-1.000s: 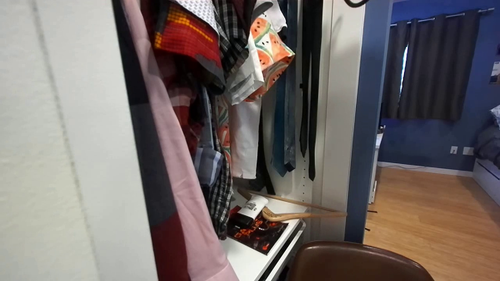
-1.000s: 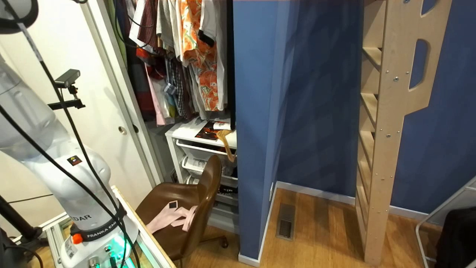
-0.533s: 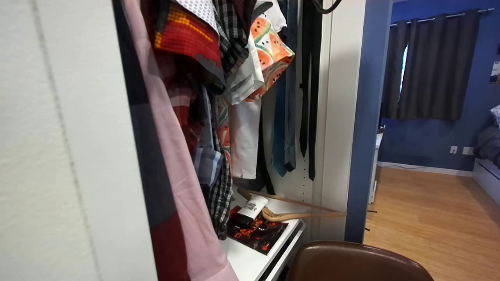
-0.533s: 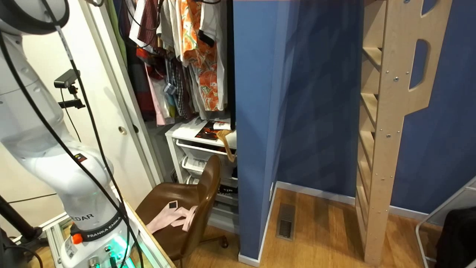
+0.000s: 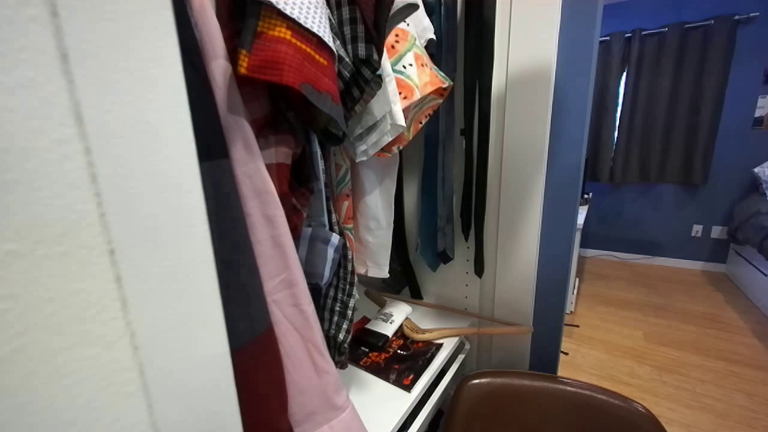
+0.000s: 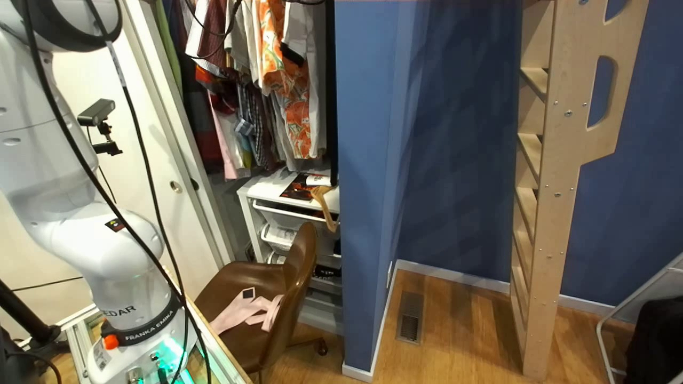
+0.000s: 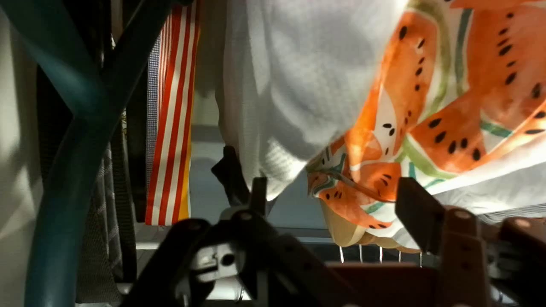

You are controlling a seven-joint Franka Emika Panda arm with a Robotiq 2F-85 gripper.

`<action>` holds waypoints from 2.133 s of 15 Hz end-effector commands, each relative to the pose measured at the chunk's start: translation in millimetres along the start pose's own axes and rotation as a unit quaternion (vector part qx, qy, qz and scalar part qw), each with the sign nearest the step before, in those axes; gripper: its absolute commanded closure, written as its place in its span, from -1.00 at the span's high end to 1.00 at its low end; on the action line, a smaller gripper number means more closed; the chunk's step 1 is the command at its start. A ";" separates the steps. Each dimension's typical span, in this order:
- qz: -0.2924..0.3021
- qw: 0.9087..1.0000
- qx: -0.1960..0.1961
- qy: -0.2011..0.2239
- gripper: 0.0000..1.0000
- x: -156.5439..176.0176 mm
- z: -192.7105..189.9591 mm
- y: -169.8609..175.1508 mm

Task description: Pick up the white golf tee at the far right side of the closet and hang it on the next forward rail in the closet

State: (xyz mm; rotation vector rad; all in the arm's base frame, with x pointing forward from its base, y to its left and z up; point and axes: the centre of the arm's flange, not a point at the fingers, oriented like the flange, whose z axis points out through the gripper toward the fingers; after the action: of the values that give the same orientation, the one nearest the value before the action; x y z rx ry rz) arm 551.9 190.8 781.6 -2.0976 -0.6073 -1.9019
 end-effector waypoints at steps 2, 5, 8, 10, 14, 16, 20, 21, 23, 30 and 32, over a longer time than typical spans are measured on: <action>-0.008 1.000 0.004 0.013 -0.19 -5.1 6.5 21.9; -0.014 1.000 0.007 0.003 -0.59 -11.2 10.4 26.1; -0.016 1.000 0.014 -0.005 -0.96 -17.8 15.3 27.2; -0.014 1.000 0.014 -0.008 -0.11 -21.4 17.4 28.3; -0.022 1.000 0.017 -0.009 0.39 -25.2 22.6 27.7; -0.025 0.999 0.022 -0.010 -0.40 -27.6 24.9 26.8; -0.029 0.999 0.033 -0.001 -0.84 -28.0 26.1 24.6; -0.029 0.999 0.037 0.011 -0.94 -26.1 25.0 24.1; -0.023 0.998 0.045 0.032 -0.90 -21.6 22.7 23.0; -0.014 0.996 0.054 0.076 -0.90 -14.3 6.4 24.7; -0.011 0.995 0.050 0.086 -0.90 -16.4 -0.1 27.9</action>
State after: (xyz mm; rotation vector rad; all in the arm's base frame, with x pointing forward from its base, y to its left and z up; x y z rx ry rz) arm 572.7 178.9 762.9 -1.9384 -0.6959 -1.9321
